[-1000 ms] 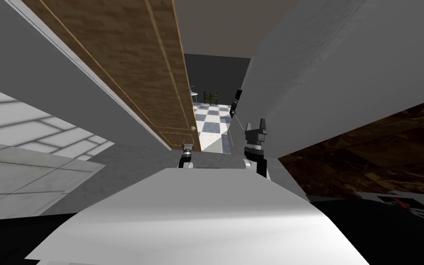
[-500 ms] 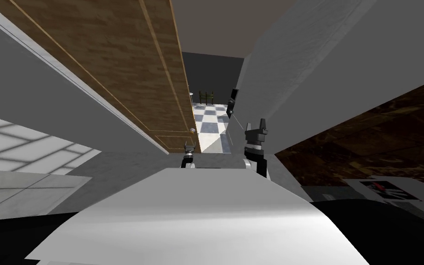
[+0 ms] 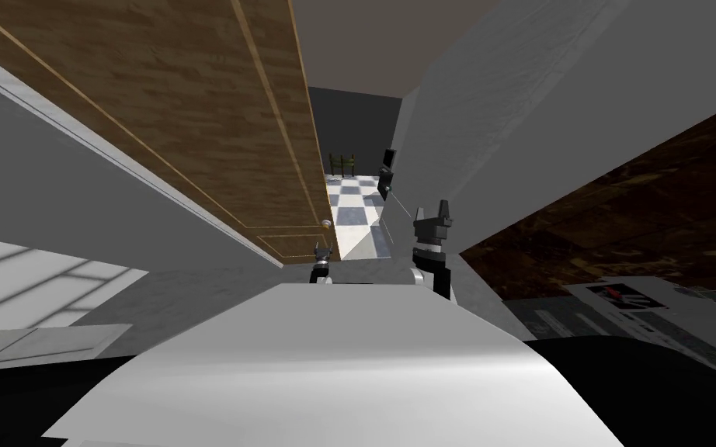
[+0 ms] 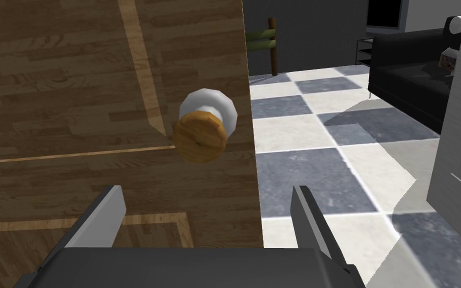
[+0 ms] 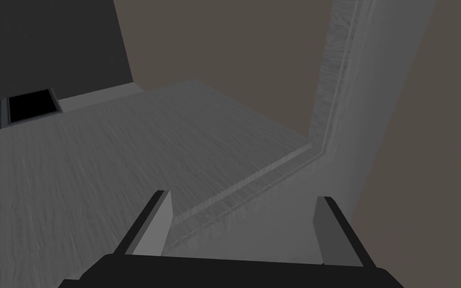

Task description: Push the door open

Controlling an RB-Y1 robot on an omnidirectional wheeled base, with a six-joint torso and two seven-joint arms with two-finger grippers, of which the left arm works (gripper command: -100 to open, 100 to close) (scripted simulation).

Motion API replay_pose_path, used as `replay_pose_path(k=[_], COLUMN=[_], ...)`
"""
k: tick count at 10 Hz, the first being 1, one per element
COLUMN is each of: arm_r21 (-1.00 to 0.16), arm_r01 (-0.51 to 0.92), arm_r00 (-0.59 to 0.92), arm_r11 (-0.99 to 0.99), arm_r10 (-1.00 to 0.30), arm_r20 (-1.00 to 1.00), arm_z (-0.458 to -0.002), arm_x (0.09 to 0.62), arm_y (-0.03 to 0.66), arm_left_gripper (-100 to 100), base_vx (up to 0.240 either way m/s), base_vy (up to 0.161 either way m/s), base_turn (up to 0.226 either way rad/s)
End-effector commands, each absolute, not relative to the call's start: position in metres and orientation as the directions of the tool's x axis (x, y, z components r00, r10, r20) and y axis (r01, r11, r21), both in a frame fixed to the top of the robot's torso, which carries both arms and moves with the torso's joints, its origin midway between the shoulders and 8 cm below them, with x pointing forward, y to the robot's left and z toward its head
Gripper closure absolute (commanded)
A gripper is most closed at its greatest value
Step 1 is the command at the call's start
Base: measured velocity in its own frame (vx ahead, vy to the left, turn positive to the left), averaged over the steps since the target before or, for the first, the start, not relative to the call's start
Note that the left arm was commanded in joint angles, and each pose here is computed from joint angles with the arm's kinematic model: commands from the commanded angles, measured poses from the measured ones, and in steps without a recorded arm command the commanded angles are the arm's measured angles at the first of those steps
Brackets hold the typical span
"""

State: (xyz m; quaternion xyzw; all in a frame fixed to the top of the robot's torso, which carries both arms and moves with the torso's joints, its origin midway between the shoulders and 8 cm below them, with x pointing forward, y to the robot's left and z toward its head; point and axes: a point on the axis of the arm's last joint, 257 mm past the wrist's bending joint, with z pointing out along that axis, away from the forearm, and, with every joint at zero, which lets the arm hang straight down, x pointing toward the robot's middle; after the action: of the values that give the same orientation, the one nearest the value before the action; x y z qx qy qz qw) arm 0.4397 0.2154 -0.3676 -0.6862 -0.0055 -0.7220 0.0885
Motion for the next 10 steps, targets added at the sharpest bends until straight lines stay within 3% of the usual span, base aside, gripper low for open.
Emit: replay_pose_path(k=[1, 6, 10], arm_r21=[-0.081, -0.022, -0.073], arm_r01=[0.133, 0.131, 0.137], arm_r00=[-0.031, -0.008, -0.006], arm_r11=[-0.988, -0.991, -0.988], arm_r10=[-0.086, -0.023, -0.074], arm_r20=[0.996, 1.0, 0.997], arm_z=[-0.375, -0.388, -0.39], arm_x=[0.439, 0.437, 0.437], arm_y=[0.209, 0.199, 0.23], arm_left_gripper=[-100, -100, -100], base_vx=[0.035, 0.013, 0.152], base_vy=[0.151, 0.112, 0.021], base_turn=[-0.102, -0.077, -0.024])
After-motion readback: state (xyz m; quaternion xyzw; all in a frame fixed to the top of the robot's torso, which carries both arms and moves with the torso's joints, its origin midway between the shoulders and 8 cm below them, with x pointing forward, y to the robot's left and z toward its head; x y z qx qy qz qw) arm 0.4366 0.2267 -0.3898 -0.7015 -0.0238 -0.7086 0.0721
